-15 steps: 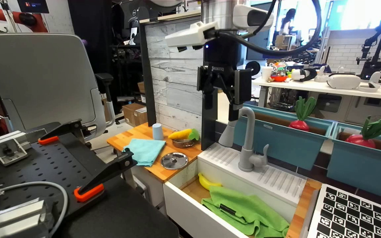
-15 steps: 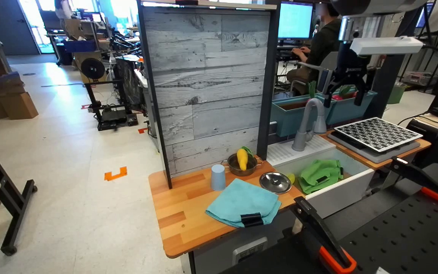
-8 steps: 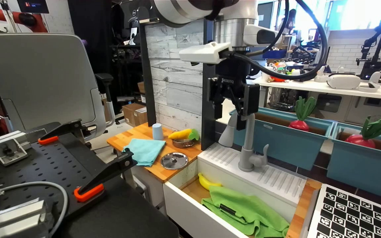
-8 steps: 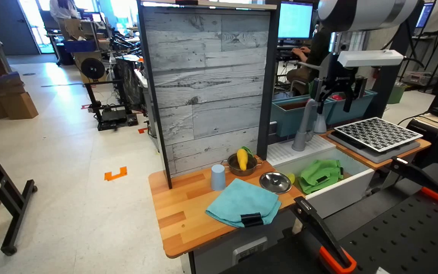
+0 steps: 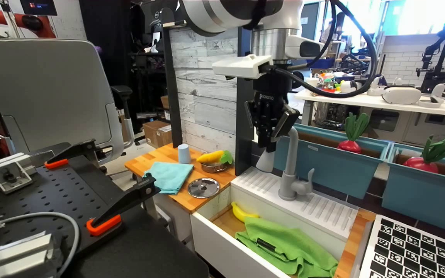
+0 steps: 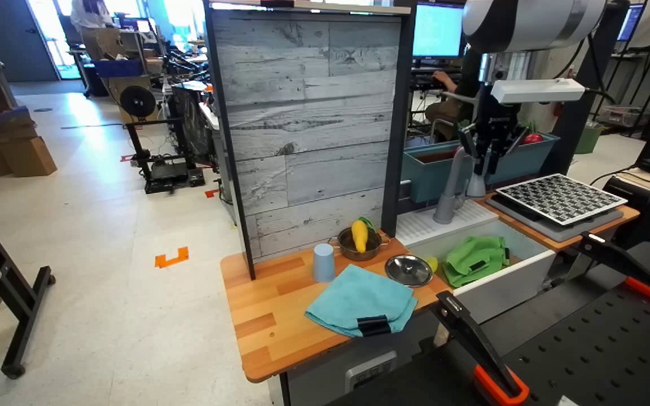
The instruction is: Move the tap nozzle to the left
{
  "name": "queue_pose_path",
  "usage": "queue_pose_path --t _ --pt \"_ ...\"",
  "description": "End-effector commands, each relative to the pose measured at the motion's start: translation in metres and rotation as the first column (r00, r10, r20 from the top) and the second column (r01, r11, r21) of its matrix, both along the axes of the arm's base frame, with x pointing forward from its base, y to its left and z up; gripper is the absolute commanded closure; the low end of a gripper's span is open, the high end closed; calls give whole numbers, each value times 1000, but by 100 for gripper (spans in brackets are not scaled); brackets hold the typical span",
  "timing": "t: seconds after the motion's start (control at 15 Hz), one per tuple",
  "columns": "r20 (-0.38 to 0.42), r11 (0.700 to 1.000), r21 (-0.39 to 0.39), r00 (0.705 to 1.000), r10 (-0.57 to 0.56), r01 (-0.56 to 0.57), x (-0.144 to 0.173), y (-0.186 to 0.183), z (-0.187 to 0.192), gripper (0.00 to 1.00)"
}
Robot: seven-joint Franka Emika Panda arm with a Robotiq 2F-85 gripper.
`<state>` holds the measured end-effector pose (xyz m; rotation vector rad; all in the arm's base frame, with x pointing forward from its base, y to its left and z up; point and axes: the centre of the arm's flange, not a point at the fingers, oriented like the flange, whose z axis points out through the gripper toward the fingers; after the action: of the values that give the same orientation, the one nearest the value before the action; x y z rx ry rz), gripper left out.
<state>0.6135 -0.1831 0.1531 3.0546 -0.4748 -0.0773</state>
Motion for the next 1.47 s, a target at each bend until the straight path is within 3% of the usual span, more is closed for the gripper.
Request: queue_pose_path --t 0.0,0.33,0.4,0.53,0.93,1.0,1.13,1.4 --pt "-16 1000 22 1000 -19 19 14 0 -4 100" --pt "-38 999 24 999 -26 27 19 3 -6 100" --pt "-43 999 24 999 -32 33 20 2 -6 74" --pt "-47 999 26 998 -42 44 22 1 -6 66" --pt "-18 997 14 997 -80 80 29 1 -10 22" --pt "-15 996 13 996 -85 85 30 1 -11 65" --pt "-10 996 9 996 -93 93 32 2 -12 62" --pt "-3 995 8 995 -104 104 33 3 -15 94"
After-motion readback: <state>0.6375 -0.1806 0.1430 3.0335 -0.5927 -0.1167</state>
